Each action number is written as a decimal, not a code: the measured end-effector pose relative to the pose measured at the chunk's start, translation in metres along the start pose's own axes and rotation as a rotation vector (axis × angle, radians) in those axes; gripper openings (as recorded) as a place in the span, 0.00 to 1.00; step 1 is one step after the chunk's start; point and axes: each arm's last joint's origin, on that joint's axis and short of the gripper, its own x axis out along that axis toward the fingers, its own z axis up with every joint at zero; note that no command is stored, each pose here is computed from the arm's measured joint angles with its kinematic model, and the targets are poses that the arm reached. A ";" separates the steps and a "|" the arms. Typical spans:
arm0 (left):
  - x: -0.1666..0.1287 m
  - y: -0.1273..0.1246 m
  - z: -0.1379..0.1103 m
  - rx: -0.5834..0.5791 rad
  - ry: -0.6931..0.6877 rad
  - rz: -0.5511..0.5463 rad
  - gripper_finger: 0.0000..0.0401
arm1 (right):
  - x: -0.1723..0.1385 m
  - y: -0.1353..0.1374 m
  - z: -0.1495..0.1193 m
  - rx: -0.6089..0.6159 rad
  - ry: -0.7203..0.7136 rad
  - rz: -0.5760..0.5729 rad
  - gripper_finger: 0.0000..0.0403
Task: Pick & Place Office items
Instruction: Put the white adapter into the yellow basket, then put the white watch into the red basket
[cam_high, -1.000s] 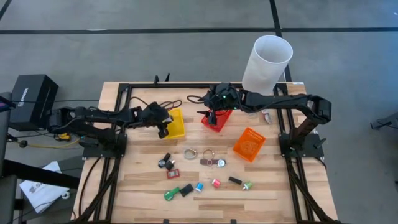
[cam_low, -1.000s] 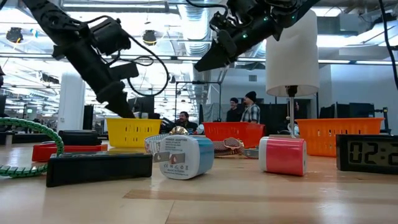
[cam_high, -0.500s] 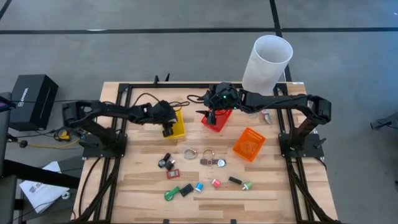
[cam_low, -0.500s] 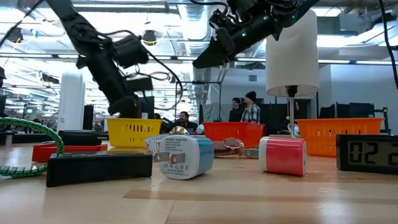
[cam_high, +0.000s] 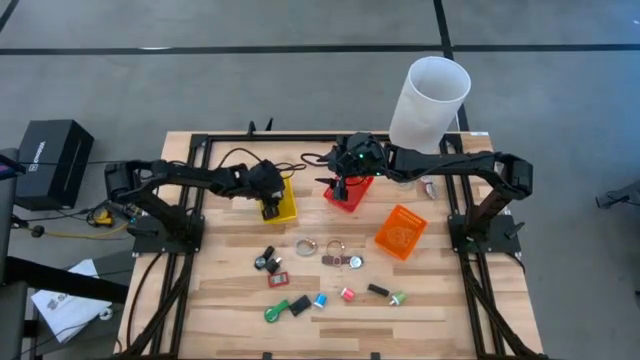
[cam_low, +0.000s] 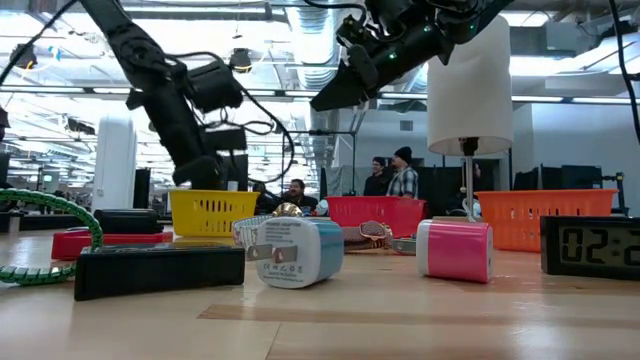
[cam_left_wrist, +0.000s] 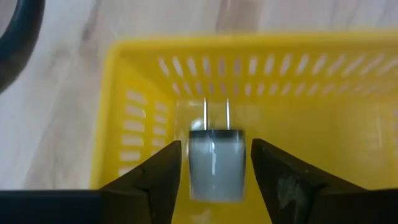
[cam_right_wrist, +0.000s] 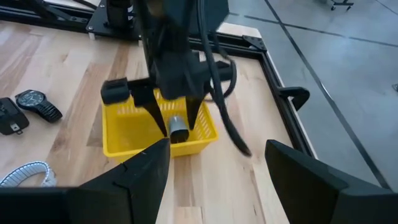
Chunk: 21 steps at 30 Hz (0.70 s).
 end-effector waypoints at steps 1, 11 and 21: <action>-0.005 0.001 0.000 0.000 -0.005 0.001 0.50 | 0.000 0.000 0.000 0.000 0.000 0.001 0.63; -0.069 0.007 0.016 -0.024 -0.271 0.034 0.51 | 0.001 0.026 0.003 -0.028 0.024 0.074 0.63; -0.098 0.007 0.017 -0.056 -0.396 0.037 0.48 | -0.003 0.084 0.014 -0.053 0.018 0.217 0.63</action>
